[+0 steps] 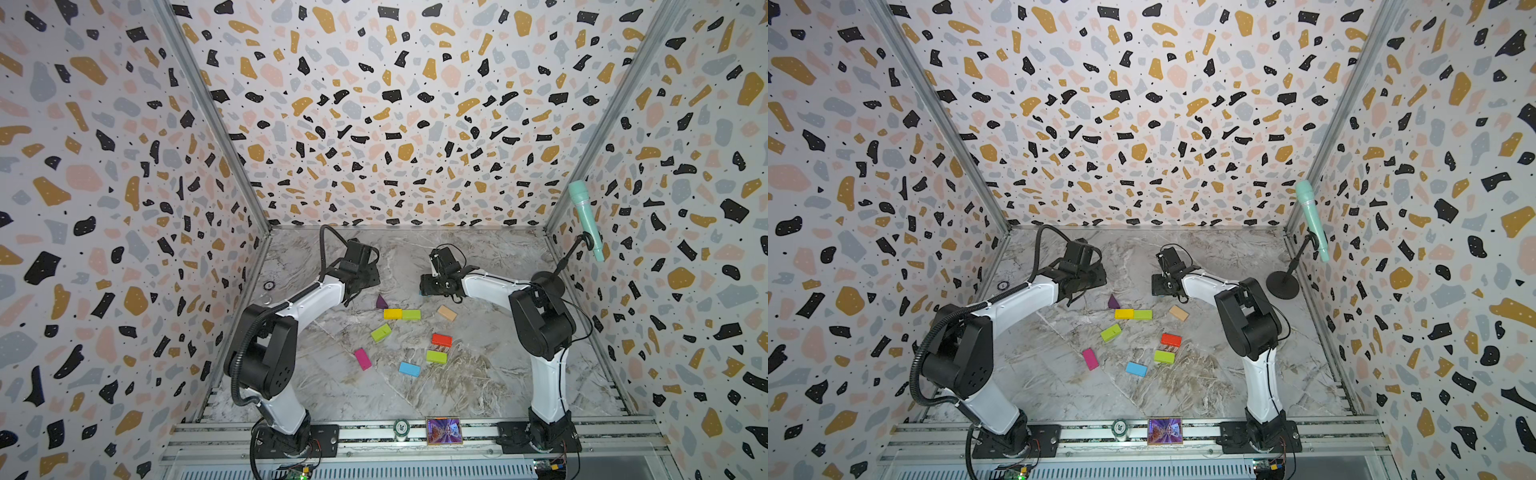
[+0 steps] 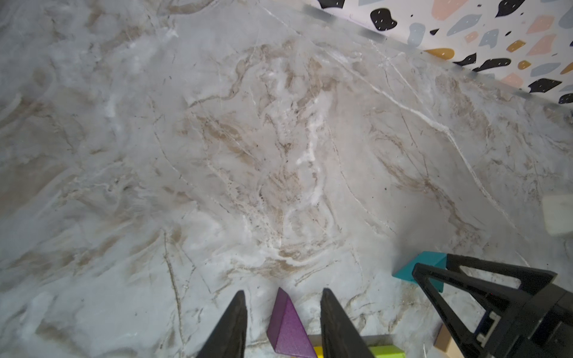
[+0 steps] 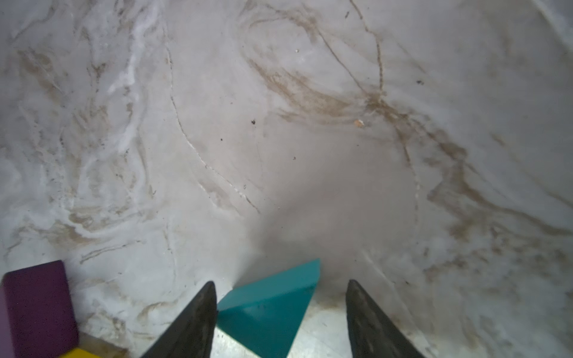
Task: Assemble a carrot with building blocks
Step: Adjust the building block at the center of the board, then pick up the building block from the center of the board, then place the building block at the center of the board, then adjust the building block at the center of the board, then assemble the building block at the center of the board.
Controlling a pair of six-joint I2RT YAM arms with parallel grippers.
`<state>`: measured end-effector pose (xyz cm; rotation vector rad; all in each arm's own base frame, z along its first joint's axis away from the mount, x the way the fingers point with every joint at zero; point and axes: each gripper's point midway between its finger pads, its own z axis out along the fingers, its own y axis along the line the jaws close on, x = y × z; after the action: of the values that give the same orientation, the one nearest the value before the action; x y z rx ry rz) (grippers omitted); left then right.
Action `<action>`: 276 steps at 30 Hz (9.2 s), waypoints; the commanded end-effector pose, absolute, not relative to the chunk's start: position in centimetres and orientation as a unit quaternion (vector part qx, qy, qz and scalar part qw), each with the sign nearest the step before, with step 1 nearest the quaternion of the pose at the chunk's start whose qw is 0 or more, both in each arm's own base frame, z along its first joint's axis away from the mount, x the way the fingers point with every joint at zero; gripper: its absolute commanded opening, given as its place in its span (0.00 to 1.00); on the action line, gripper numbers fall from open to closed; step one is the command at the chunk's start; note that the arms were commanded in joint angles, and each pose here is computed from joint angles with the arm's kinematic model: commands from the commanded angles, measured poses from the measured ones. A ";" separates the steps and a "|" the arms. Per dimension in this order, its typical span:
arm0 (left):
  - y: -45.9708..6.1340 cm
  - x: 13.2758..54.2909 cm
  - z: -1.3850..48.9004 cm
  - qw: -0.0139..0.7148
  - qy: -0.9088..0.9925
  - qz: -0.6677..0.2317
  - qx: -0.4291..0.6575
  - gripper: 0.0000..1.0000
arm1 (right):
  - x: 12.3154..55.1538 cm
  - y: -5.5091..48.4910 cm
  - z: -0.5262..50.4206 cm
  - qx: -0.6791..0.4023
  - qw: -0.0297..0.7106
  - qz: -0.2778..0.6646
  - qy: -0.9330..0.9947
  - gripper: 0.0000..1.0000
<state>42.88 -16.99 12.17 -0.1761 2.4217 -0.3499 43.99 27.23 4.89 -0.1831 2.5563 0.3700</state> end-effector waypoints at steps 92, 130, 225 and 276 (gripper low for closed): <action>-17.3 41.1 10.1 0.303 0.941 -0.149 -0.032 0.39 | 42.9 29.2 5.1 -0.336 0.322 0.183 0.866 0.36; -17.3 40.5 8.9 0.295 0.943 -0.154 -0.033 0.39 | 40.5 28.1 1.9 -0.192 0.098 0.474 0.854 0.56; -17.0 39.7 7.3 0.278 0.949 -0.145 -0.029 0.39 | 40.2 28.4 5.9 -0.184 0.101 0.619 0.757 0.12; -27.2 46.3 7.9 0.258 0.946 -0.175 0.091 0.22 | 43.8 24.2 3.1 -0.063 0.221 0.246 0.941 0.07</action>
<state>47.17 -25.77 10.68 0.1550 2.4698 -0.4974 43.02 24.21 2.88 -0.1862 2.6389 0.7723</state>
